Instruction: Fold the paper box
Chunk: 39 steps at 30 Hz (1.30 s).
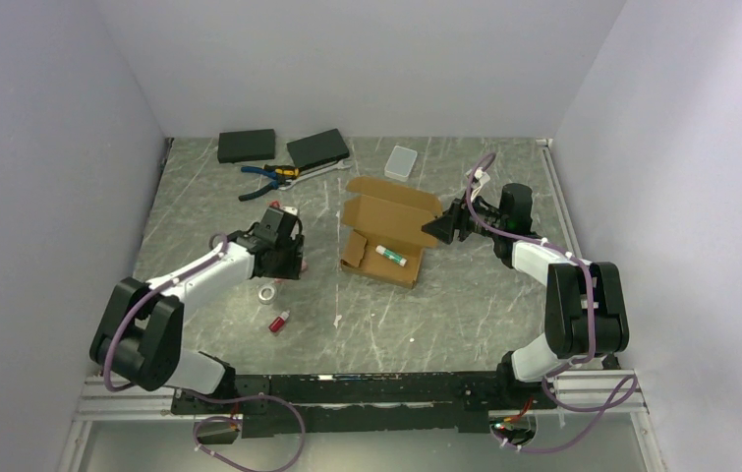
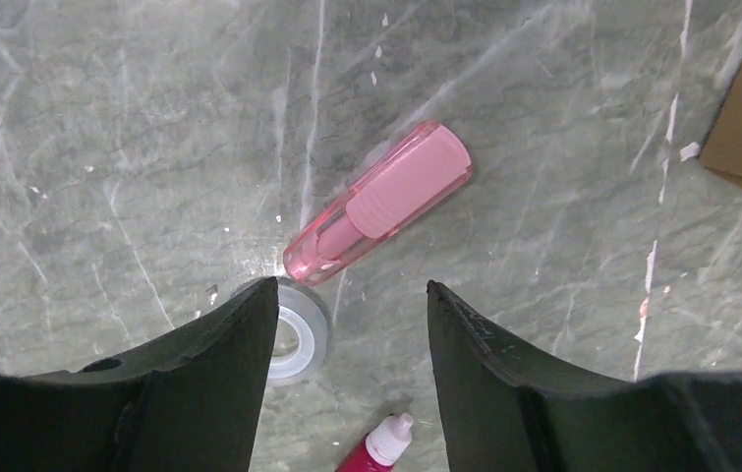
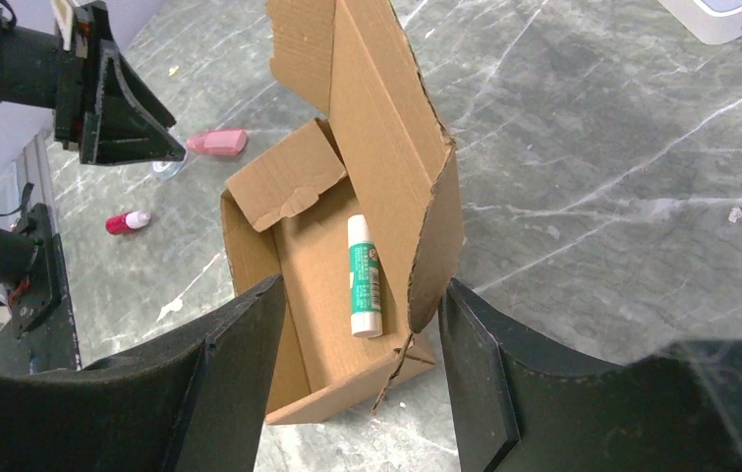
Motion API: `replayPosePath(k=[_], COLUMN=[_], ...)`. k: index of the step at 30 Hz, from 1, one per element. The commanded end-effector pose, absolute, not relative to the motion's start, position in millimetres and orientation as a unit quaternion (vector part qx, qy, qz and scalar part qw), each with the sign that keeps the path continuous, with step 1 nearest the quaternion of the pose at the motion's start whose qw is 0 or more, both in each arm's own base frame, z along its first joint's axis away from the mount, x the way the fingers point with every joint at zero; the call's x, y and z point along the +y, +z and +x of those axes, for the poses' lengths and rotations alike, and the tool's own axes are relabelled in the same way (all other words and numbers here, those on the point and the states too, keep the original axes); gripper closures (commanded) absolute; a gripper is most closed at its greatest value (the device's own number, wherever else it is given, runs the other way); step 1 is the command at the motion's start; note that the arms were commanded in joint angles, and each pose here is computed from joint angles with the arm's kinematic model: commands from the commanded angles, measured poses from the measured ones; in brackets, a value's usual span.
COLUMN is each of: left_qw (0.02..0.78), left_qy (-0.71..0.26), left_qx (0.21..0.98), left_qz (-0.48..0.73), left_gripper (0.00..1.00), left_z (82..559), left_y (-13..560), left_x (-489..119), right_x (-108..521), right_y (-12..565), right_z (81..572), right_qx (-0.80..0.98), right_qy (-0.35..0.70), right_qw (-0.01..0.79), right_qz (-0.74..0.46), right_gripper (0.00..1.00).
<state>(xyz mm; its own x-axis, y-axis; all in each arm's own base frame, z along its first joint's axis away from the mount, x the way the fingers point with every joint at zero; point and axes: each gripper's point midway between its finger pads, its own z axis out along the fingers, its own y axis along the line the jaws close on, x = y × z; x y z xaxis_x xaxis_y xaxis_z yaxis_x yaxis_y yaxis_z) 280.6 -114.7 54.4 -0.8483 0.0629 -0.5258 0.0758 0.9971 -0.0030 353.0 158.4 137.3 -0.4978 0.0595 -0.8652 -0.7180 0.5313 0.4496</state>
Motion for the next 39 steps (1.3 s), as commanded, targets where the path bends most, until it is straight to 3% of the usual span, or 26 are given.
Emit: replayPosePath(k=[1,6,14,28,39], left_qw=[0.275,0.255,0.232,0.205,0.171], left_qy=[-0.026,-0.054,-0.073,-0.114,-0.075], left_qx=[0.959,0.964,0.969,0.972,0.982], left_qz=[0.066,0.053,0.038,0.013,-0.025], left_gripper=[0.38,0.38,0.51,0.50,0.47], left_z=[299.0,309.3,314.7,307.7,303.6], left_y=[60.4,51.0,36.9,28.1,9.0], left_x=[-118.6,-119.1,-117.9,-129.2,-118.2], right_x=[159.6,159.8,160.0,160.0,160.0], right_y=[155.2,154.8,154.8,155.7,155.0], right_z=[360.1,359.6,359.5,359.8,359.7], right_qx=[0.728,0.728,0.727,0.727,0.727], right_qy=[0.433,0.434,0.435,0.435,0.435], right_qw=[0.473,0.472,0.472,0.472,0.472], right_qz=[-0.243,-0.244,-0.244,-0.244,-0.244], right_gripper=[0.38,0.38,0.38,0.38,0.38])
